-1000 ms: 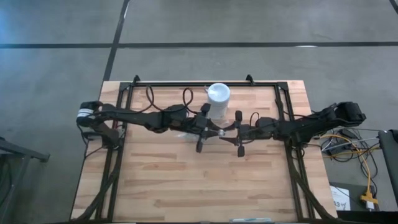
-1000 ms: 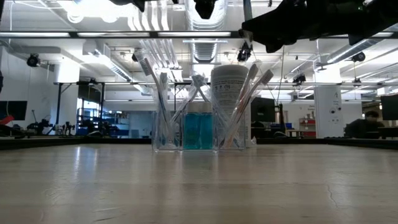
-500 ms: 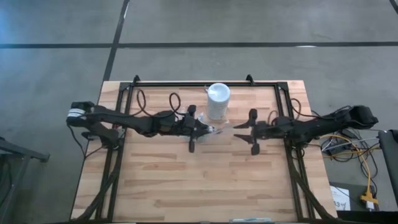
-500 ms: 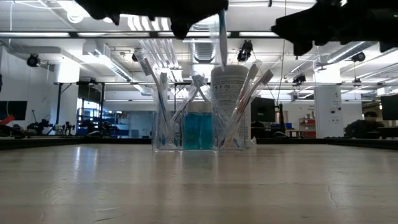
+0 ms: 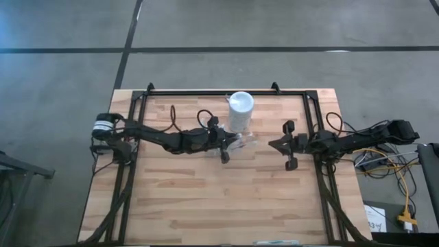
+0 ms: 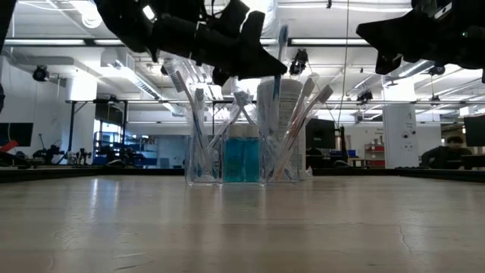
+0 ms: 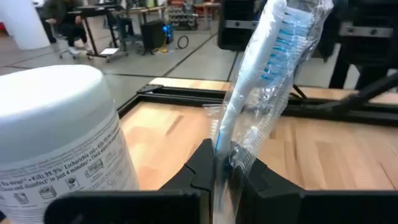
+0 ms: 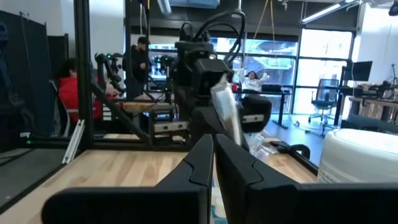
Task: Pick & Place toothbrushing station
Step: Put the blue toothbrush into the transparent organizer
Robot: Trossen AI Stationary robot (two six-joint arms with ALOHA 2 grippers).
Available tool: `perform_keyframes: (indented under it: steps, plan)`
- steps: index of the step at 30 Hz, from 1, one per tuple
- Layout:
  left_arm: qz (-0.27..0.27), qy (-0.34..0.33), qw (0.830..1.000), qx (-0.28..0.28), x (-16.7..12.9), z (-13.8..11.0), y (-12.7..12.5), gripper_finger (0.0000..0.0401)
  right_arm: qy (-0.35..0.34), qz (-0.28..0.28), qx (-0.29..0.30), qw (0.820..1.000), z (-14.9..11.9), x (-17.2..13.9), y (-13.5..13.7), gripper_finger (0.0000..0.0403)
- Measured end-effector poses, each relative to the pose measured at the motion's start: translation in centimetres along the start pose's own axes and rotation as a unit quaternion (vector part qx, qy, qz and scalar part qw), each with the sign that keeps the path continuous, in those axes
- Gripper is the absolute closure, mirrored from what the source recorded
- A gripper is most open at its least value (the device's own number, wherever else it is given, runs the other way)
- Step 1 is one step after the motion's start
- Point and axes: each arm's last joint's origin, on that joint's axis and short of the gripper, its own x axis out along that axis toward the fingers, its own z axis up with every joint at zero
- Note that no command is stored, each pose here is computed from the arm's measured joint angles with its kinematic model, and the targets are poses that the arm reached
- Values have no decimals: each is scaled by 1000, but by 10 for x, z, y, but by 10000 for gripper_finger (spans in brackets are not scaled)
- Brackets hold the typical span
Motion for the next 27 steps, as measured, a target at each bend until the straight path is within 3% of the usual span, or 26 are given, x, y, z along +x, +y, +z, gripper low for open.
perform_keyframes:
  steps: [10,27]
  plan:
    - [5,11,999,-43,15,-26,-1,377,-3,0,1,1000,2,1,0,390]
    - [23,41,999,-27,22,-46,0,375,0,0,1,1000,1,1,0,390]
